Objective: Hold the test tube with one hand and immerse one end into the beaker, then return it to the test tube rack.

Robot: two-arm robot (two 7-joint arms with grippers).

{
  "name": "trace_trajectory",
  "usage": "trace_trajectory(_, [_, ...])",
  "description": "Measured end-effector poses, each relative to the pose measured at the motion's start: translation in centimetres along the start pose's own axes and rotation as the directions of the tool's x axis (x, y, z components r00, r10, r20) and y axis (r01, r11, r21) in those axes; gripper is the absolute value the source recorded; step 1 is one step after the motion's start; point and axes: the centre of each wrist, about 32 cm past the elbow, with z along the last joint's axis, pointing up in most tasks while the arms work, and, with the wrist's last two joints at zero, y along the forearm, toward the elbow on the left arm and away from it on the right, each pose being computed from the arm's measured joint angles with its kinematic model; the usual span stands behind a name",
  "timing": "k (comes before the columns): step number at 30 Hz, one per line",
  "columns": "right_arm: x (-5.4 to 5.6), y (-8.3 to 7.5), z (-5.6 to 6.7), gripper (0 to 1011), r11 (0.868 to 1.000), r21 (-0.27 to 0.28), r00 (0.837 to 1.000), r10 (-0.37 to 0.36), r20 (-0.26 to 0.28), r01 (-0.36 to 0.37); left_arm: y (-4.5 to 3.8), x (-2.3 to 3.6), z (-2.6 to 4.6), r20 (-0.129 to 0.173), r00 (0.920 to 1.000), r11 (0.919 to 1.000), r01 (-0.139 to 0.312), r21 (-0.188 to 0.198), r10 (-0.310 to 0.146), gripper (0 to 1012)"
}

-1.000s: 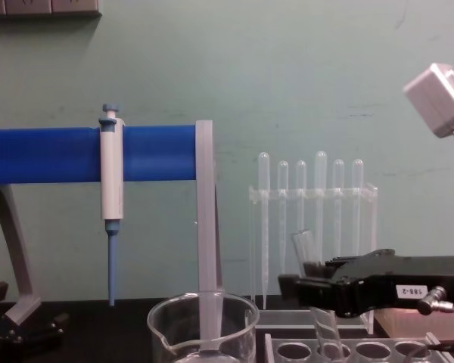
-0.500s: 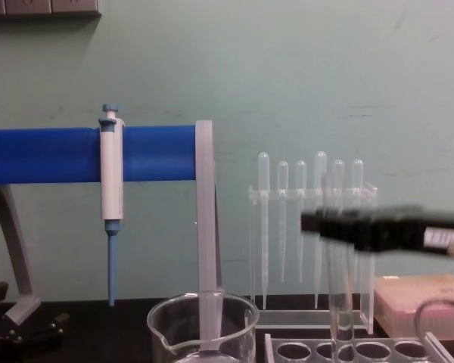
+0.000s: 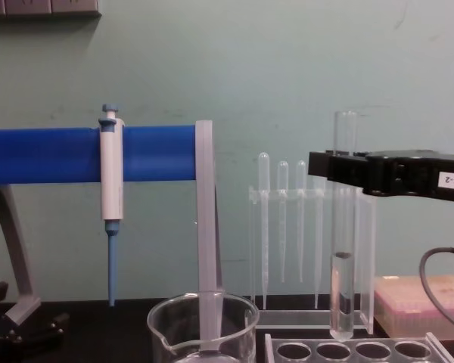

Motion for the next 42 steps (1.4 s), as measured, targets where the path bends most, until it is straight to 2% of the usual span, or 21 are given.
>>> trace_trajectory(13, [-0.25,0.05,-0.01,225,1.0,-0.002,0.999,0.006,0.045,-0.006,0.0,0.0,0.0,0.0,1.0,1.0,0.0,0.0,0.0,1000])
trace_trajectory(42, [-0.25,0.1,0.0,225,1.0,-0.004,0.999,0.007,0.043,-0.006,0.0,0.0,0.0,0.0,1.0,1.0,0.0,0.0,0.0,1000])
